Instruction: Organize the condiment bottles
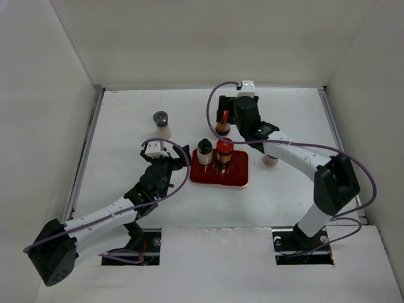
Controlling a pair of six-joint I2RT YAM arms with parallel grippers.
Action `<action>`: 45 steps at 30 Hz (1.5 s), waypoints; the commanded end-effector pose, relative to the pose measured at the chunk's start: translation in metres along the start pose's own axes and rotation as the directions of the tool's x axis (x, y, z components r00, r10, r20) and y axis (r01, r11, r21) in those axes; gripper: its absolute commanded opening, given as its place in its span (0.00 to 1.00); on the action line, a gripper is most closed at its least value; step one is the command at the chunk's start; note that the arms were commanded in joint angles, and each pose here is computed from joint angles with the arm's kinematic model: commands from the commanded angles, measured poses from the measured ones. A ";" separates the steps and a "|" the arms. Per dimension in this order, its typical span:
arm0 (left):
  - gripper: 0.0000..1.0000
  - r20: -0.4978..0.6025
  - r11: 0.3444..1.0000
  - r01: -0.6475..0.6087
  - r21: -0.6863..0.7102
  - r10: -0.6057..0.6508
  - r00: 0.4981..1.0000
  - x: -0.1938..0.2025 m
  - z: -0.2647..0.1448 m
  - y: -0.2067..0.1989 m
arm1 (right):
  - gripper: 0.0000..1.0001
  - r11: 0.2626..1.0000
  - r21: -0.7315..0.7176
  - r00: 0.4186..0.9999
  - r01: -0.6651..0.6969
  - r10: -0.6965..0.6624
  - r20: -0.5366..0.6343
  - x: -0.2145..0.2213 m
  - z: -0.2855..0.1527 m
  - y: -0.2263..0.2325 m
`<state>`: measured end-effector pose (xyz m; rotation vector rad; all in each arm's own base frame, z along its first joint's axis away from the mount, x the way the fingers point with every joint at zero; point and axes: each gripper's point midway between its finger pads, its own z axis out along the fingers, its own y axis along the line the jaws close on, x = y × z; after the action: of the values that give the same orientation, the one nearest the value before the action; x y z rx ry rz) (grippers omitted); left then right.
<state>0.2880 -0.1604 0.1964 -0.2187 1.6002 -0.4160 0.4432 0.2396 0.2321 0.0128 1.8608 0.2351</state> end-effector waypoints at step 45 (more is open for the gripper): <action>0.96 -0.002 0.998 0.034 0.057 -0.034 0.999 0.003 0.006 -0.018 | 0.62 0.992 0.096 0.992 -0.081 0.071 0.103 0.016 -0.064 -0.060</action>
<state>0.2903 -0.1725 0.1833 -0.1820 1.6359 -0.4305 0.3841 0.1713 0.2086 0.0726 1.8580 0.1159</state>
